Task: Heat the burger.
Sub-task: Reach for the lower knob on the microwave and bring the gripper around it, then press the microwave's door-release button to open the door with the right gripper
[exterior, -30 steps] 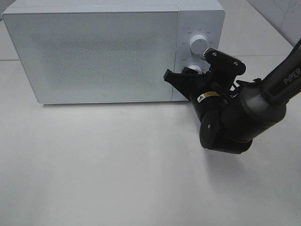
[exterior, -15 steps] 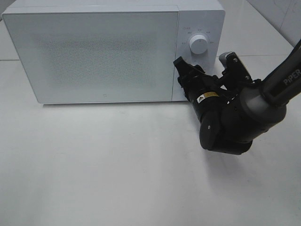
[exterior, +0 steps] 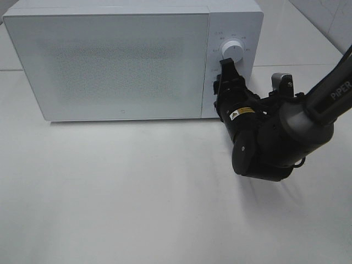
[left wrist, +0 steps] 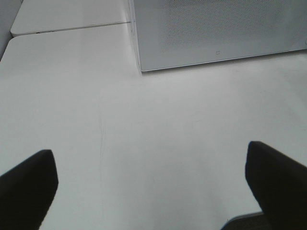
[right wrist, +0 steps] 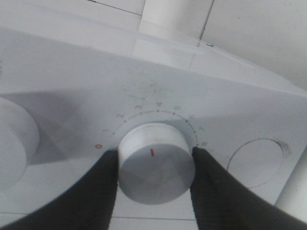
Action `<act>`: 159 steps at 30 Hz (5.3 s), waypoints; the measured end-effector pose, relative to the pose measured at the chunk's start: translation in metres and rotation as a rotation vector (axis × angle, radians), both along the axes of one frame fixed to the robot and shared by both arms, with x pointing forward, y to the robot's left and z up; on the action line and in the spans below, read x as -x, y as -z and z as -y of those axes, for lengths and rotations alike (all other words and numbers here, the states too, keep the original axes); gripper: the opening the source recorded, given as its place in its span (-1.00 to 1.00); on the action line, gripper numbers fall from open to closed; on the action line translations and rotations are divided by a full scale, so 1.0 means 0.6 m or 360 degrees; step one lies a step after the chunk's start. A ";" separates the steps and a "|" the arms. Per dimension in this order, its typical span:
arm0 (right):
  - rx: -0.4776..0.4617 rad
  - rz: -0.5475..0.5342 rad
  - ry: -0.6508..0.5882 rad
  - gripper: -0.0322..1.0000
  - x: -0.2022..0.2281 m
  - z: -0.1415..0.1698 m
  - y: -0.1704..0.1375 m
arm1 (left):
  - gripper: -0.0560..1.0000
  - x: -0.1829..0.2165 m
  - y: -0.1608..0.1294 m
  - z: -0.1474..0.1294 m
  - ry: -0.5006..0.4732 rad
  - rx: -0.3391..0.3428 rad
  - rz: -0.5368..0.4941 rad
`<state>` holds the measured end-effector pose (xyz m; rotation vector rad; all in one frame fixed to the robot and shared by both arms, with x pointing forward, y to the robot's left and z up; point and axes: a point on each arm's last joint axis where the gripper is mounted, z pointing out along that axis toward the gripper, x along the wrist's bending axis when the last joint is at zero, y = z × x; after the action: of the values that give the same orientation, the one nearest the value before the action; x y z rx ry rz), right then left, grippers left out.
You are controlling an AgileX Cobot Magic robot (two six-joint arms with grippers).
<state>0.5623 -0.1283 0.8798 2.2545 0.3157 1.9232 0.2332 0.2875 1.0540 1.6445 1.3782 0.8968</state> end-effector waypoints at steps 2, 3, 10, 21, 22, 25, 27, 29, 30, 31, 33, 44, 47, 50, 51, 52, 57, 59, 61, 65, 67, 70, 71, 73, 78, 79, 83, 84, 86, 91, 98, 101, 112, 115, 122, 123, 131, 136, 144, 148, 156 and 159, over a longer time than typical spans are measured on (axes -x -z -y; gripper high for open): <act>-0.0156 -0.0002 0.0036 -0.05 0.001 0.000 0.000 | 0.98 0.000 0.000 0.000 0.0000 0.0000 0.0000; -0.0156 -0.0002 0.0036 -0.05 0.001 0.000 0.000 | 0.98 0.000 0.000 0.000 0.0000 0.0000 0.0000; -0.0400 -0.0001 0.0106 -0.05 0.000 -0.001 -0.002 | 0.98 0.000 0.000 0.000 0.0000 0.0000 0.0000; -0.0680 0.0003 0.0166 -0.05 0.000 -0.001 -0.002 | 0.98 0.000 0.000 0.000 0.0000 0.0000 0.0000; -0.0696 0.0003 0.0174 -0.05 0.000 -0.001 -0.002 | 0.98 0.000 0.000 0.000 0.0000 0.0000 0.0000; -0.0720 0.0005 0.0182 -0.05 0.000 -0.001 -0.002 | 0.98 0.000 0.000 0.000 0.0000 0.0000 0.0000; -0.0730 0.0005 0.0187 -0.05 0.000 -0.001 -0.002 | 0.98 0.000 0.000 0.000 0.0000 0.0000 0.0000; -0.0737 0.0005 0.0189 -0.05 0.000 -0.001 -0.002 | 0.98 0.000 0.000 0.000 0.0000 0.0000 0.0000; -0.0737 0.0005 0.0189 -0.05 0.000 -0.001 -0.002 | 0.98 0.000 0.000 0.000 0.0000 0.0000 0.0000; -0.0737 0.0005 0.0189 -0.05 0.000 -0.001 -0.002 | 0.98 0.000 0.000 0.000 0.0000 0.0000 0.0000; -0.0737 0.0005 0.0189 -0.05 0.000 -0.001 -0.002 | 0.98 0.000 0.000 0.000 0.0000 0.0000 0.0000; -0.0736 0.0005 0.0188 -0.05 0.000 -0.001 -0.002 | 0.98 0.000 0.000 0.000 0.0000 0.0000 0.0000; -0.0723 0.0005 0.0186 -0.05 0.000 -0.001 -0.002 | 0.98 0.000 0.000 0.000 0.0000 0.0000 0.0000; -0.0716 0.0005 0.0187 -0.05 0.000 -0.001 -0.002 | 0.98 0.000 0.000 0.000 0.0000 0.0000 0.0000; -0.0710 0.0005 0.0187 -0.05 0.000 -0.001 -0.002 | 0.98 0.000 0.000 0.000 0.0000 0.0000 0.0000; -0.0704 0.0004 0.0186 -0.05 0.000 -0.001 -0.002 | 0.98 0.000 0.000 0.000 0.0000 0.0000 0.0000; -0.0663 0.0004 0.0180 -0.03 0.000 -0.001 -0.002 | 0.98 0.000 0.000 0.000 0.0000 0.0000 0.0000; -0.0628 0.0002 0.0181 0.03 0.000 0.000 -0.002 | 0.98 0.000 0.000 0.000 0.0000 0.0000 0.0000; -0.0606 -0.0008 0.0218 0.08 0.000 0.003 0.000 | 0.98 0.000 0.000 0.000 0.0000 0.0000 0.0000; -0.0579 -0.0047 0.0241 0.42 0.003 0.006 0.004 | 0.98 0.000 0.000 0.000 0.0000 0.0000 0.0000; -0.0581 -0.0059 0.0235 0.50 0.004 0.006 0.004 | 0.98 0.000 0.000 0.000 0.0000 0.0000 0.0000; -0.0558 -0.0058 0.0190 0.54 0.007 0.007 0.000 | 0.98 0.000 0.000 0.000 0.0000 0.0000 0.0000; -0.0549 -0.0054 0.0174 0.55 0.008 0.008 -0.002 | 0.98 0.000 0.000 0.000 0.0000 0.0000 0.0000; -0.0526 -0.0035 0.0130 0.55 0.013 0.011 -0.010 | 0.98 0.000 0.000 0.000 0.0000 0.0000 0.0000; -0.0452 -0.0038 0.0028 0.55 0.036 0.022 -0.021 | 0.98 0.000 0.000 0.000 0.0000 0.0000 0.0000; -0.0416 -0.0068 -0.0022 0.55 0.047 0.025 -0.021 | 0.98 0.000 0.000 0.000 0.0000 0.0000 0.0000; -0.0348 -0.0146 -0.0097 0.55 0.067 0.031 -0.021 | 0.98 0.000 0.000 0.000 0.0000 0.0000 0.0000; -0.0321 -0.0163 -0.0117 0.55 0.072 0.033 -0.021 | 0.98 0.000 0.000 0.000 0.0000 0.0000 0.0000; -0.0255 -0.0209 -0.0163 0.55 0.086 0.038 -0.021 | 0.98 0.000 0.000 0.000 0.0000 0.0000 0.0000; -0.0048 -0.0313 -0.0333 0.55 0.114 0.043 -0.033 | 0.98 0.000 0.000 0.000 0.0000 0.0000 0.0000; 0.0518 -0.0470 -0.0695 0.55 0.141 0.040 -0.060 | 0.98 0.000 0.000 0.000 0.0000 0.0000 0.0000; 0.0743 -0.0537 -0.0816 0.55 0.147 0.049 -0.068 | 0.98 0.000 0.000 0.000 0.0000 0.0000 0.0000; 0.1476 -0.0773 -0.1456 0.55 0.142 0.073 -0.118 | 0.98 0.000 0.000 0.000 0.0000 0.0000 0.0000; 0.1622 -0.0845 -0.1695 0.55 0.148 0.070 -0.128 | 0.98 0.000 0.000 0.000 0.0000 0.0000 0.0000; 0.1781 -0.1043 -0.2001 0.55 0.163 0.075 -0.152 | 0.98 0.000 0.000 0.000 0.0000 0.0000 0.0000; 0.1827 -0.1089 -0.2055 0.55 0.170 0.080 -0.165 | 0.98 0.000 0.000 0.000 0.0000 0.0000 0.0000; 0.1906 -0.1190 -0.2154 0.55 0.216 0.109 -0.224 | 0.98 0.000 0.000 0.000 0.0000 0.0000 0.0000; 0.1931 -0.1116 -0.2130 0.55 0.259 0.130 -0.271 | 0.98 0.000 0.000 0.000 0.0000 0.0000 0.0000; 0.1991 -0.0779 -0.1945 0.55 0.347 0.175 -0.340 | 0.98 0.000 0.000 0.000 0.0000 0.0000 0.0000; 0.1991 -0.0640 -0.1786 0.55 0.405 0.211 -0.349 | 0.98 0.000 0.000 0.000 0.0000 0.0000 0.0000; 0.1989 -0.0583 -0.1513 0.55 0.471 0.252 -0.327 | 0.98 0.000 0.000 0.000 0.0000 0.0000 -0.0002; 0.1990 -0.0550 -0.1413 0.55 0.494 0.262 -0.312 | 0.98 0.000 0.000 0.000 0.0000 0.0000 -0.0002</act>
<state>0.2661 -0.2857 1.0671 1.5184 2.0889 0.8634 0.2332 0.2875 1.0539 1.6453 1.3787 0.8961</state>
